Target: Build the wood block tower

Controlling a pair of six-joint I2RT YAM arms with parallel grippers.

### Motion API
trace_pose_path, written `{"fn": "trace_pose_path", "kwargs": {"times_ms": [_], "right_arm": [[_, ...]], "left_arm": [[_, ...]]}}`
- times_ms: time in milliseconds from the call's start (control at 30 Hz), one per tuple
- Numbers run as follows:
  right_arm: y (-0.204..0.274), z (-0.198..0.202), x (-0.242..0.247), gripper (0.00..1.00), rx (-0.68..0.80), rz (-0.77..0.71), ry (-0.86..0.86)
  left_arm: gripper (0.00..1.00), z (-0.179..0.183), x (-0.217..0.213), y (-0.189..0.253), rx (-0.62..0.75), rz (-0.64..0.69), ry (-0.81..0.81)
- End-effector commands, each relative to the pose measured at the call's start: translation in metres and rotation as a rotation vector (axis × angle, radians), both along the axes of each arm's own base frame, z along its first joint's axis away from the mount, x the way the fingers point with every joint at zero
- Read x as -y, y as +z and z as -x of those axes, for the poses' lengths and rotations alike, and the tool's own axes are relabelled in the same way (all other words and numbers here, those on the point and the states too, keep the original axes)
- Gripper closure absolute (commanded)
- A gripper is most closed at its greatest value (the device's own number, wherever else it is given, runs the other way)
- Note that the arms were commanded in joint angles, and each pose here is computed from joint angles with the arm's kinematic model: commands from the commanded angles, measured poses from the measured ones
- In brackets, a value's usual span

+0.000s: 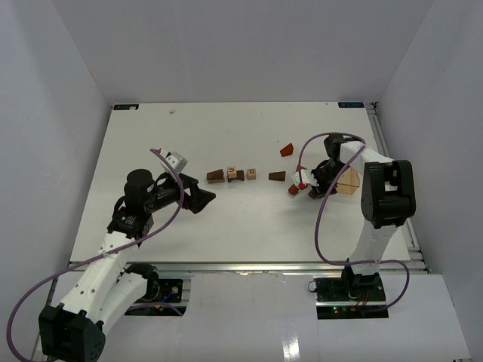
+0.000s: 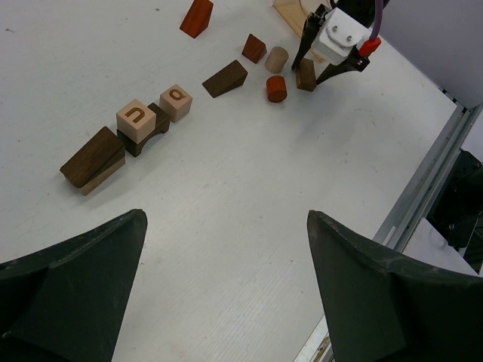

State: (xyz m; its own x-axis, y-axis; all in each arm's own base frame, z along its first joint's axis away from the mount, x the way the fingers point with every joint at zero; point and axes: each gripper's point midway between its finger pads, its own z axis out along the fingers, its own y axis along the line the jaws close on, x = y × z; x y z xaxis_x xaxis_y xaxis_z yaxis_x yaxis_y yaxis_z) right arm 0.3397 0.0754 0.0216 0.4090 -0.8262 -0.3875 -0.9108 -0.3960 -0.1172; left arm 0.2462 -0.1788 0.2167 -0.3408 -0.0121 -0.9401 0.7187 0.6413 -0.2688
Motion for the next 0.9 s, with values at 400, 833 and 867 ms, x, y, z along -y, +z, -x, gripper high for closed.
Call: {"fn": "trace_pose_path", "kwargs": {"times_ms": [400, 833, 867], "right_arm": [[0.028, 0.014, -0.01, 0.74, -0.005, -0.052, -0.016], [0.12, 0.019, -0.142, 0.85, -0.009, -0.267, -0.296], [0.118, 0.016, -0.151, 0.85, -0.009, -0.264, -0.302]], "left_arm": [[0.02, 0.001, -0.001, 0.006, 0.027, 0.007, -0.001], [0.02, 0.003, -0.003, 0.014, 0.055, 0.015, 0.005], [0.02, 0.003, -0.003, 0.013, 0.054, 0.014, 0.008]]}}
